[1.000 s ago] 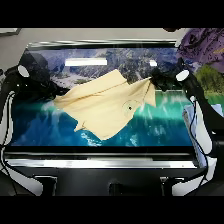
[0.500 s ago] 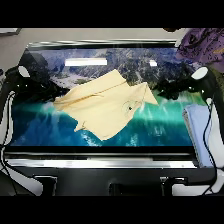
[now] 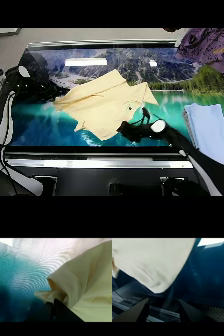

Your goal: Fold the clothes and pants, and hang the long-sleeved shirts on hangers.

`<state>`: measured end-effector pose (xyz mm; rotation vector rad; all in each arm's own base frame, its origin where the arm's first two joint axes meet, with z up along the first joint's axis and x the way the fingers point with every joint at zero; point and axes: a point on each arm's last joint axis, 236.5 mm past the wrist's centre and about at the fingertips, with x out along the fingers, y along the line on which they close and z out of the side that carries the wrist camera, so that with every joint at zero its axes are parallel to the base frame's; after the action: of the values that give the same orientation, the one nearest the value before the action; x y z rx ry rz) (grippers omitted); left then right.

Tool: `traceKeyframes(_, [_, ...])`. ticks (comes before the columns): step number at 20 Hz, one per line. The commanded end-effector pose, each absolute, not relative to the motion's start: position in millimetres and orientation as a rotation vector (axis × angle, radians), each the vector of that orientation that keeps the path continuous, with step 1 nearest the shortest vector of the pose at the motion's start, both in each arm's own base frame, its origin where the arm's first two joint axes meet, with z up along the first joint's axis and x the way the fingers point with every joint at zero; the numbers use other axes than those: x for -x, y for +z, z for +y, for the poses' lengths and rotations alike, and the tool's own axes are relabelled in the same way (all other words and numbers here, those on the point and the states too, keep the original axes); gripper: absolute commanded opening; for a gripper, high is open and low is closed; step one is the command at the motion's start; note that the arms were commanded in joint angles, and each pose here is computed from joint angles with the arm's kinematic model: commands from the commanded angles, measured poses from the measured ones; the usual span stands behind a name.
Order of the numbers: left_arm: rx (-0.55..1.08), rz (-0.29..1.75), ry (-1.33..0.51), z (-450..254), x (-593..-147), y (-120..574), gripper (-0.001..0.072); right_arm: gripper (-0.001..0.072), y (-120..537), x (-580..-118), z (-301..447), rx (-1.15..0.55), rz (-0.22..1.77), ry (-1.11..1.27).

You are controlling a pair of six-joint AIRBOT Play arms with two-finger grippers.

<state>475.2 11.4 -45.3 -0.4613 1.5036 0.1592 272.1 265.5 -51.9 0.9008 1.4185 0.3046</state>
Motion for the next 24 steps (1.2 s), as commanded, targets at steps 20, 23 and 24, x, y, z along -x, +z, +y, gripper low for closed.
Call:
traceKeyframes(20, [0.461, 1.508, 0.161, 11.9, -475.0, -47.4, 0.0016, 0.0255, -103.9, -265.7, 331.2, -1.05, 1.367, 0.157])
traceKeyframes(23, [0.461, 1.507, 0.161, 12.0, -475.1, -47.4, 0.0015, 0.0026, -103.8, -277.9, 325.6, -1.058, 1.312, 0.133])
traceKeyframes(24, [0.46, 1.507, 0.161, 12.1, -475.1, -47.4, 0.0015, 0.0026, -103.8, -279.6, 324.8, -1.062, 1.305, 0.127])
